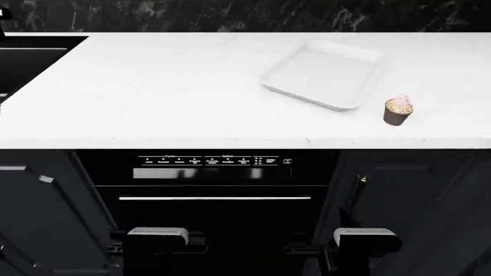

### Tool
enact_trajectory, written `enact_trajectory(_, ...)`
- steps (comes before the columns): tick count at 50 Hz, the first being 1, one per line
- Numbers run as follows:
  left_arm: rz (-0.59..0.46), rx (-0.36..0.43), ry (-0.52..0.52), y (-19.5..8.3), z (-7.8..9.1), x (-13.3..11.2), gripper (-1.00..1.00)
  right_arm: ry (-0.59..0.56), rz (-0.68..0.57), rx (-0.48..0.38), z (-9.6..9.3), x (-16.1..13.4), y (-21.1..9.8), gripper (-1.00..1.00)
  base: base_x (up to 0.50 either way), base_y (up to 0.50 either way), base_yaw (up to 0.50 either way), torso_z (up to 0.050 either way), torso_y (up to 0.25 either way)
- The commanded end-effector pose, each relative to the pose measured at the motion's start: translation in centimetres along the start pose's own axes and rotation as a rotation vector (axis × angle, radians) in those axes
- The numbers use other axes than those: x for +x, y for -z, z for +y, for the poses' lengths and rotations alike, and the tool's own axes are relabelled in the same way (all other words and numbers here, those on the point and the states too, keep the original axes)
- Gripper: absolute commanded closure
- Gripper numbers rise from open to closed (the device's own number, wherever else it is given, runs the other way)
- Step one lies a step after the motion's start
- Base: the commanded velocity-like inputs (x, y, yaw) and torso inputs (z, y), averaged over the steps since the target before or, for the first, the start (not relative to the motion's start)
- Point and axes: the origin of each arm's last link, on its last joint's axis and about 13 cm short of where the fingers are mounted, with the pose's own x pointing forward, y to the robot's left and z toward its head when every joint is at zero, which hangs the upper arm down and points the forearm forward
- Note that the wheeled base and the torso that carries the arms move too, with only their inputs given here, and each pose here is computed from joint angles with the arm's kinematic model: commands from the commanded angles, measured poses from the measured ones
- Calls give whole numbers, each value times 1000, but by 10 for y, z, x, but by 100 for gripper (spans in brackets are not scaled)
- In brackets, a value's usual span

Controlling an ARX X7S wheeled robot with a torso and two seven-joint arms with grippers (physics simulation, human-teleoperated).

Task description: Pick up the bowl with donut and place it on the tray. Pick up the cupcake and place it on the tray.

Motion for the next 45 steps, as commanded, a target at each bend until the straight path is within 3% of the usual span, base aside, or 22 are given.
enact_trajectory(1,0,1,-2,-1,0,0,-100,-1,-1,-1,0,0,0,-100,0,-500,0,0,0)
enact_trajectory(16,-2,3,-5,-1,0,0,-100,-4,-3,1,0,0,0,-100,0,-500,0,0,0)
enact_trajectory(22,-5,3,-3,0,0,0,-100,-3,-4,-5,0,-1,0,-100,0,-72,0,0,0)
enact_trajectory(45,-16,3,14,1,0,0,-100,-1,-3,-8,0,-1,-1,-100,0,0,0,49,0)
